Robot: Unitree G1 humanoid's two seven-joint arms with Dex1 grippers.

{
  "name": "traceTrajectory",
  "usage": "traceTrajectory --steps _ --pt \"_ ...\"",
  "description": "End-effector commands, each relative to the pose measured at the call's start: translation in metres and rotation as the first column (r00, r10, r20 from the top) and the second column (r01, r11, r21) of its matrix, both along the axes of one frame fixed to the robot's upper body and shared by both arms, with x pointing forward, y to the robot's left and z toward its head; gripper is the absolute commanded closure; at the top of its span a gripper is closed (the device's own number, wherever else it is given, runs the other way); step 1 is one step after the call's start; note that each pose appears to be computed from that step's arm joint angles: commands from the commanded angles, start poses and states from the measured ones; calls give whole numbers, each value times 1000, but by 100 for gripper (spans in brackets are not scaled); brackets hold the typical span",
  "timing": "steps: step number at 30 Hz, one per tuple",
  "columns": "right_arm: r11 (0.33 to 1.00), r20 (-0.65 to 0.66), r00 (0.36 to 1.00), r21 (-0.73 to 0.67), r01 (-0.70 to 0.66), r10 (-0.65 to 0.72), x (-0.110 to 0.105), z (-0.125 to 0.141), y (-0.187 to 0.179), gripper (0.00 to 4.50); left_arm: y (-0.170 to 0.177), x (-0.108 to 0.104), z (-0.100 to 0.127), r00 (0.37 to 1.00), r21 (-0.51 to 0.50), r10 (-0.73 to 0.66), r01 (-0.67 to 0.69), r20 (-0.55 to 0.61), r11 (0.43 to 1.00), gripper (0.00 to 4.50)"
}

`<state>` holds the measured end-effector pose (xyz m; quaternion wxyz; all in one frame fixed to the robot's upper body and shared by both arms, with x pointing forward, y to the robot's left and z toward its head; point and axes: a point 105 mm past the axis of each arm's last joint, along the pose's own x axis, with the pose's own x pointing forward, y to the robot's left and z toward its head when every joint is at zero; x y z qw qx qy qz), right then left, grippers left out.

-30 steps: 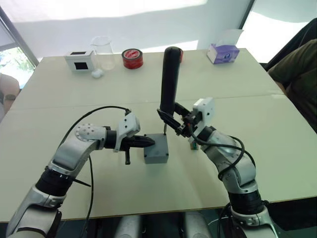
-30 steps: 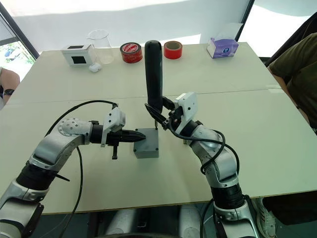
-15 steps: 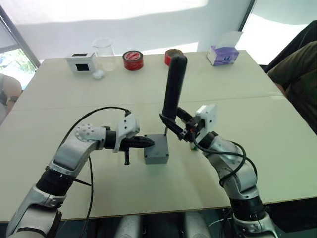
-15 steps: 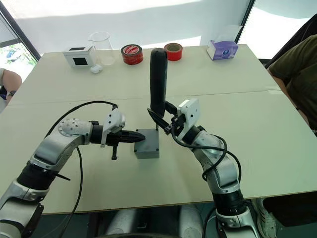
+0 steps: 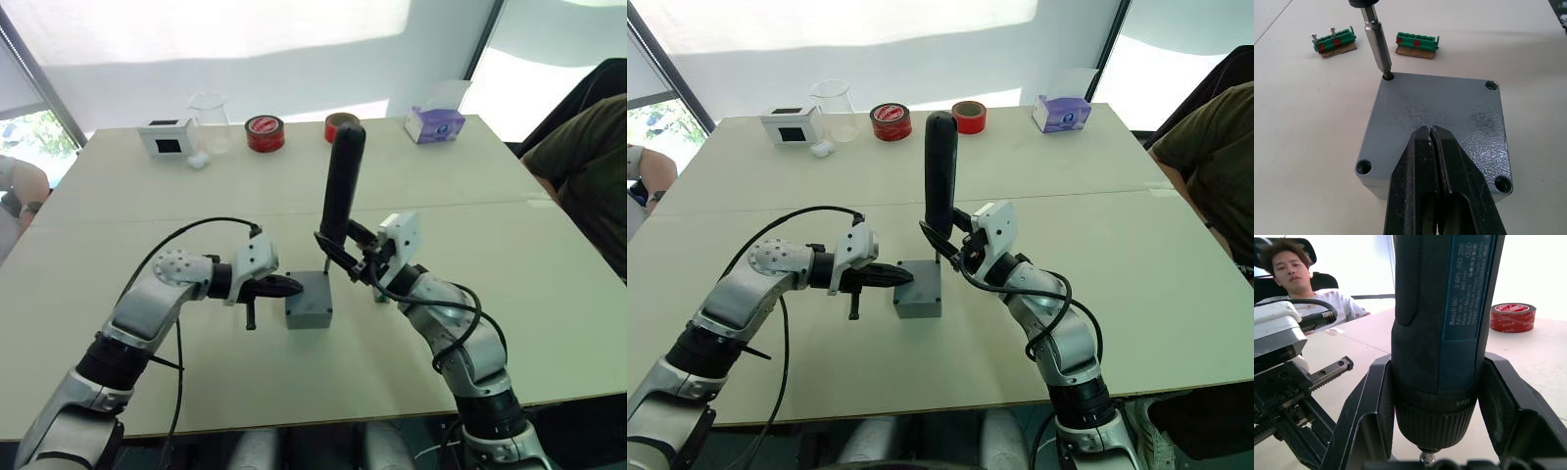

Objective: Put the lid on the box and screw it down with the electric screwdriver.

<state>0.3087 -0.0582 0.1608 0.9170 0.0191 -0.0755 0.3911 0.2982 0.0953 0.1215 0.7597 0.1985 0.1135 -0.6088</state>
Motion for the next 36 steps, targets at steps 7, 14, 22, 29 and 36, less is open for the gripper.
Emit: traceTrajectory --steps 7,14,22,29,36 --pt "991 -187 982 -131 12 -37 -1 -60 -8 266 5 -2 -18 999 58 14 -11 -51 998 450" --pt "991 -211 977 -133 -8 -21 -2 -66 -7 266 5 -2 -18 999 61 15 -12 -48 998 450" --pt "991 -214 977 -136 -14 -15 -3 -67 -8 266 6 -1 -18 999 62 15 -12 -47 998 450" --pt "990 -215 976 -139 -15 -16 -4 -68 -9 266 5 -2 -19 999 61 12 -9 -49 998 450" --pt "989 -207 978 -149 -12 -19 -3 -68 -12 266 4 -2 -19 999 61 9 -6 -48 998 450"
